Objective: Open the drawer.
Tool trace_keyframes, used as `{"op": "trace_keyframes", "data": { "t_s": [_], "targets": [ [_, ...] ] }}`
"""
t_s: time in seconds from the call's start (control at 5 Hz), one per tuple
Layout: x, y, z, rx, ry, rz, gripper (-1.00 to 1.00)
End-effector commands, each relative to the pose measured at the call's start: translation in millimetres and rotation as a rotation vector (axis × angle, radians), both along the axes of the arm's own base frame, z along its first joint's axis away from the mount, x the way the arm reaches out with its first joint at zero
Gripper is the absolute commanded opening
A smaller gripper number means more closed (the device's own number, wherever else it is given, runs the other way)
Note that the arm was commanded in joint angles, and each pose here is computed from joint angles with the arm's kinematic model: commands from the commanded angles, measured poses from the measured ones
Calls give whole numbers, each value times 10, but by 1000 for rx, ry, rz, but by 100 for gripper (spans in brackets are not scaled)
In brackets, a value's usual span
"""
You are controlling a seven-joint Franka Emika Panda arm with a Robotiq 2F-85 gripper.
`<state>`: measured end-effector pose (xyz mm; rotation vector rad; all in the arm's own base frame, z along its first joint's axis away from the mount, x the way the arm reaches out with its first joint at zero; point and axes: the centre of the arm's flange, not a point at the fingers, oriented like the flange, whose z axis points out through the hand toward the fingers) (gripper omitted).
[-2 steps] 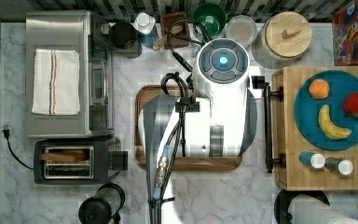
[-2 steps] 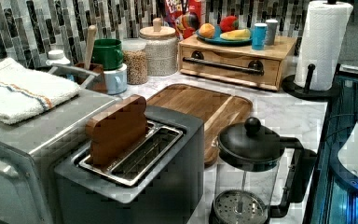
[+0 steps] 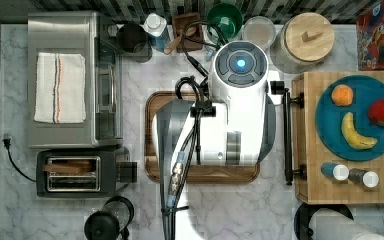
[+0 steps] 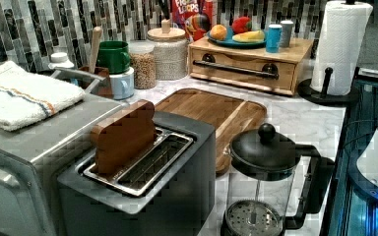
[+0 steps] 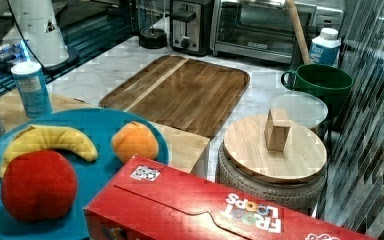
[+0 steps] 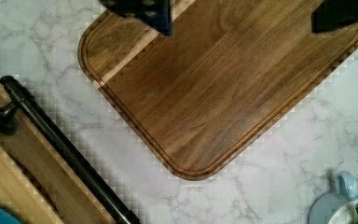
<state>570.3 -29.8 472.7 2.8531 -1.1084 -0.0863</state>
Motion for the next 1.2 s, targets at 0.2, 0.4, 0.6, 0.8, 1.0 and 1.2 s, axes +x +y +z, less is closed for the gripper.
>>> {"op": "trace_keyframes", "data": {
  "t_s": [0.2, 0.4, 0.6, 0.8, 1.0, 1.2],
  "targets": [
    [-65, -111, -22, 7, 47, 89, 100],
    [-206, -343, -145, 5, 22, 203, 100],
    [-293, -595, -280, -3, 11, 342, 100],
    [-346, -833, -435, -12, 6, 464, 100],
    [-373, -1043, -520, -11, 18, 533, 100],
    [-381, -1307, -493, -9, 20, 601, 100]
  ]
}}
